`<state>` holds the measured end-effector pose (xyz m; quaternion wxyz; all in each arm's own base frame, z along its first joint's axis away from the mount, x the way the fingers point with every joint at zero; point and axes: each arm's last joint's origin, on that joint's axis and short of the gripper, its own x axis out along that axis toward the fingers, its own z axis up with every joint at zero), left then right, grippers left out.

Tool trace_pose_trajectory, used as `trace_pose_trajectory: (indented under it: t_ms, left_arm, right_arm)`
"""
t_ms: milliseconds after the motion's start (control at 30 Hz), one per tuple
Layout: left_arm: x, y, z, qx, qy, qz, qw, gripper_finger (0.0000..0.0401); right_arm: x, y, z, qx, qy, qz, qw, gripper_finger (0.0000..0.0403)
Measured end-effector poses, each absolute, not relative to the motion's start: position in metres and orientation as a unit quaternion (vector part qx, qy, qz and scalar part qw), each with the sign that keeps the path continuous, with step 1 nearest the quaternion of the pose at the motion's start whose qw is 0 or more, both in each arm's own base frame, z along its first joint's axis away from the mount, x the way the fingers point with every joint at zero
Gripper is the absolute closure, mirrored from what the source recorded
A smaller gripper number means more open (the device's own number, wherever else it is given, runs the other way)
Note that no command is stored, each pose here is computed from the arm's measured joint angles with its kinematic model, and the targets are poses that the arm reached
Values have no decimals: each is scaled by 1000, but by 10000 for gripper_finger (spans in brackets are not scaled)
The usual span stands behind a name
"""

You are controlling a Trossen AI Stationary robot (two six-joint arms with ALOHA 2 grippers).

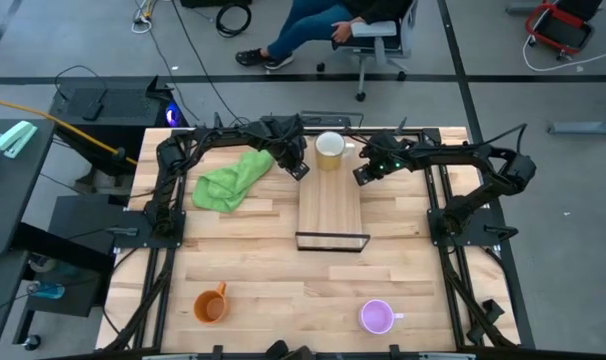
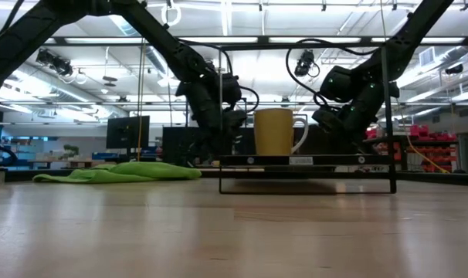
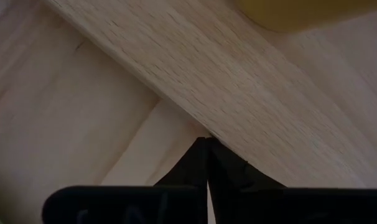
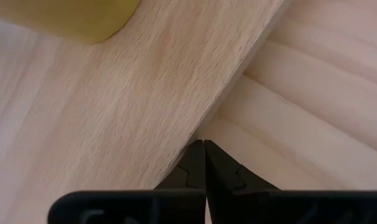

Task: Stack small to large cups/mugs on shelf
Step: Adjust the shelf

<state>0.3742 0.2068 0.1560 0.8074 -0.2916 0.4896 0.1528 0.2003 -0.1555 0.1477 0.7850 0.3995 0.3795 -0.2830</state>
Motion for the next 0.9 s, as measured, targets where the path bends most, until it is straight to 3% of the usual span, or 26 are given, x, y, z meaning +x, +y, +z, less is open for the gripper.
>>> trace_pose_trajectory:
  t_ms: [900]
  left_arm:
    - [376,189,153,-289,527,145,786,376]
  right_arm:
    - [208,-148,149,399,379,-271,790,403]
